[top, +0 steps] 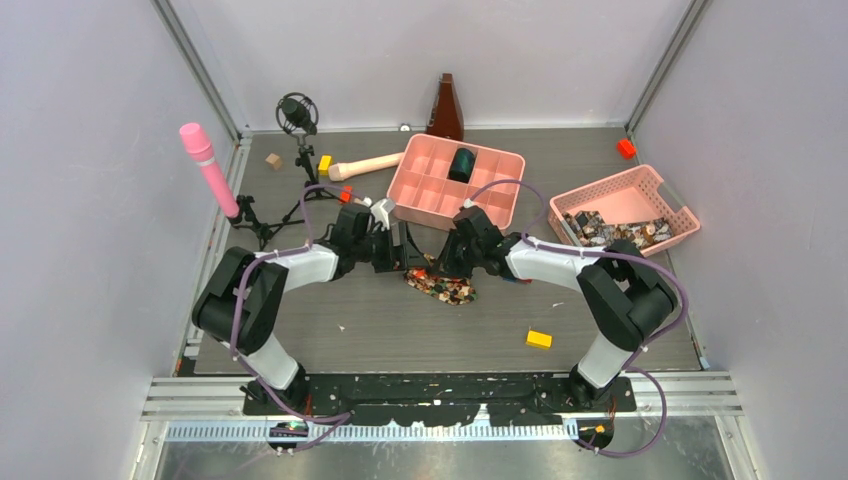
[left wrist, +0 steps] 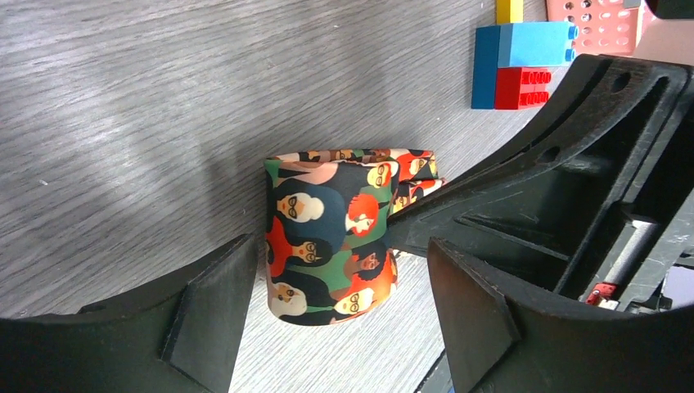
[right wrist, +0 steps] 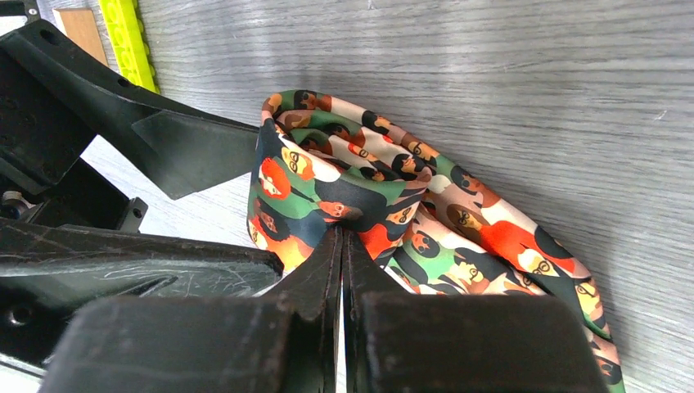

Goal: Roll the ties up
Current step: Roll the tie at the center of the board.

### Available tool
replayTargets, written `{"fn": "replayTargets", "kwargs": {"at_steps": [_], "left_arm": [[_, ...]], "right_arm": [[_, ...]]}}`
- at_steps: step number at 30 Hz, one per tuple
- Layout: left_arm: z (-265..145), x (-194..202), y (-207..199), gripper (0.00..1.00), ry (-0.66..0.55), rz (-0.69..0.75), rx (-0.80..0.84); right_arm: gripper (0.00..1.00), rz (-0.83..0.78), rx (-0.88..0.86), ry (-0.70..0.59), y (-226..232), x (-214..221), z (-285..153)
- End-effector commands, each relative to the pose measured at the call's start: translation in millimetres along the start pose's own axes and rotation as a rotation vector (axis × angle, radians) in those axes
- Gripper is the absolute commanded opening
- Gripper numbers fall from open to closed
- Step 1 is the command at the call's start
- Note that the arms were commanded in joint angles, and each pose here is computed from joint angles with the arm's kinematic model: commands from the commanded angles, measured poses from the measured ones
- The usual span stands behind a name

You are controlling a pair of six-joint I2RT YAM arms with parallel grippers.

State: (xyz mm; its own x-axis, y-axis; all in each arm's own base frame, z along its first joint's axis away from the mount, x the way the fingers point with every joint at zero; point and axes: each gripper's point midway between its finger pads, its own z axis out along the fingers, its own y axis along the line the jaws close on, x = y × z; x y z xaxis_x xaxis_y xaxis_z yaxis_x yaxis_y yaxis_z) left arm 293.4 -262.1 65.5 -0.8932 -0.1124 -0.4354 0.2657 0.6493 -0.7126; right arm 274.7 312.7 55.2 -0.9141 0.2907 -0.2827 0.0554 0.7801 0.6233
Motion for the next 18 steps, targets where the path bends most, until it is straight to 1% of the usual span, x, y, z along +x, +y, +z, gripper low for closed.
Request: {"fn": "replayTargets", "kwargs": {"at_steps": [1,14,18], "left_arm": [[3,2,-5,0.78,0.002,0.028,0.036],[10,11,-3,0.76,0.030,0.024,0.044],[12,15,-4,0.73,0.047,0.021,0.059]], "right_arm": [[0.04,-0.022,0.077,0.015,-16,7,-6],[0.04,-0.024,0.086,0.012,-18,6,-8],[0.04,-0.024,0.086,0.011,-17,6,-8]]}}
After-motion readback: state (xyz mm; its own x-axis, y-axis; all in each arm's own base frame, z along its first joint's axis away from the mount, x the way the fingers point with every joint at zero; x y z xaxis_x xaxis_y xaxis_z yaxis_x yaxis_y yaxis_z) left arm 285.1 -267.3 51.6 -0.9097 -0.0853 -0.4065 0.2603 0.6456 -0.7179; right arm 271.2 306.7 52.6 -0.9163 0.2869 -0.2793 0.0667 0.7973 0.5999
